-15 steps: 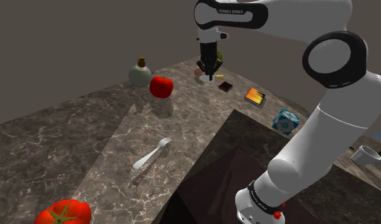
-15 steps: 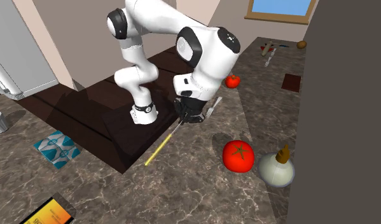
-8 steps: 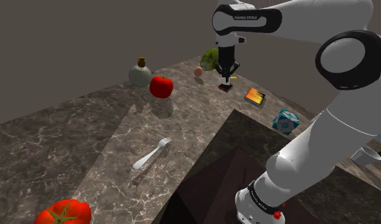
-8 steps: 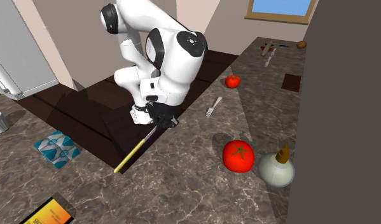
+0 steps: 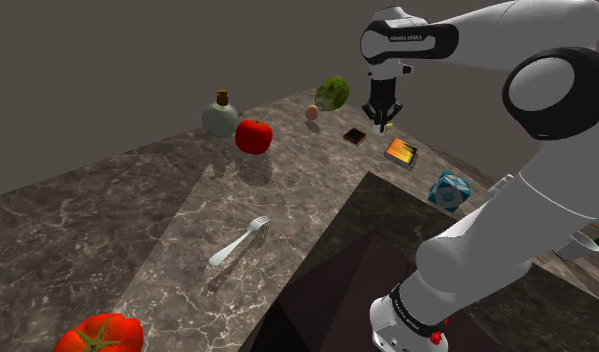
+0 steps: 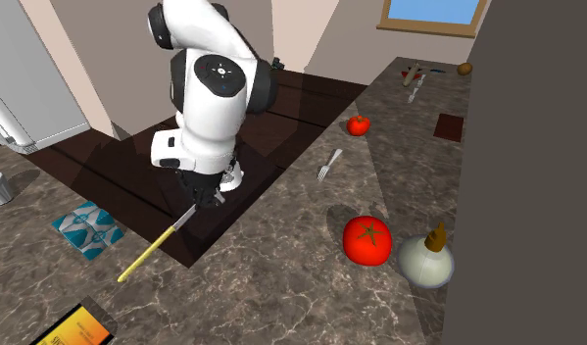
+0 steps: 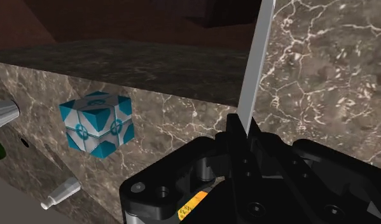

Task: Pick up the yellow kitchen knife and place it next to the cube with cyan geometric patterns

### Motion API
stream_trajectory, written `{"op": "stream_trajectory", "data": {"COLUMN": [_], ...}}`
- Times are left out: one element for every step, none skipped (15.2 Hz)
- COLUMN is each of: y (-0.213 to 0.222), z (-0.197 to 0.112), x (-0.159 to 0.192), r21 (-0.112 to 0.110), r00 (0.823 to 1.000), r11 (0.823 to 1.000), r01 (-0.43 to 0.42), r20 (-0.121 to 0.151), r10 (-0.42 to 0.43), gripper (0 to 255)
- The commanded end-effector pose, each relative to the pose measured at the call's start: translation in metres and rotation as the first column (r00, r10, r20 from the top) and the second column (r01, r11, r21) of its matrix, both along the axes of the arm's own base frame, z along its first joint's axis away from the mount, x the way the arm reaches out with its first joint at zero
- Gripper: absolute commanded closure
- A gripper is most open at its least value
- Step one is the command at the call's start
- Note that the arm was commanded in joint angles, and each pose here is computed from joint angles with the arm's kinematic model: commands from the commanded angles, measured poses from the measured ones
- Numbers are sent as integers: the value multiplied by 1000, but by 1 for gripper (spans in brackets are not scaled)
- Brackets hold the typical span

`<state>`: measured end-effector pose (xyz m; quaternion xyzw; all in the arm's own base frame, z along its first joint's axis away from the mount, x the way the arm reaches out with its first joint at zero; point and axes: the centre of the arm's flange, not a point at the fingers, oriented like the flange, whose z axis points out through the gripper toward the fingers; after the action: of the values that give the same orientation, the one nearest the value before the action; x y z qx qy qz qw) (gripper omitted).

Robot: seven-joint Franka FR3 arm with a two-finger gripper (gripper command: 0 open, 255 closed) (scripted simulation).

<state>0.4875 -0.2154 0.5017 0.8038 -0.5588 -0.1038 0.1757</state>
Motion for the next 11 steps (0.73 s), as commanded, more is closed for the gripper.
{"op": "stream_trajectory", "data": {"y": [-25,-37,-49,-61,-73,-85,-97,-110,-122,-134,-146], "z": [0,0,0,0,0,0,0,0,0,0,0], "x": [-11,-16,-21,-26,-32,-37,-42,-47,-53,-58,-63], "r21": [0,0,0,0,0,0,0,0,0,0,0], "r00": [1000,1000,1000,1000,1000,1000,1000,1000,1000,1000,1000], "r11": [1000,1000,1000,1000,1000,1000,1000,1000,1000,1000,1000], "r01": [-1,-1,-1,-1,-1,-1,-1,-1,-1,-1,-1], "r20": [0,0,0,0,0,0,0,0,0,0,0], "r10": [1,1,1,1,1,1,1,1,1,1,1], "gripper": [255,255,255,255,255,255,255,255,255,255,255]}}
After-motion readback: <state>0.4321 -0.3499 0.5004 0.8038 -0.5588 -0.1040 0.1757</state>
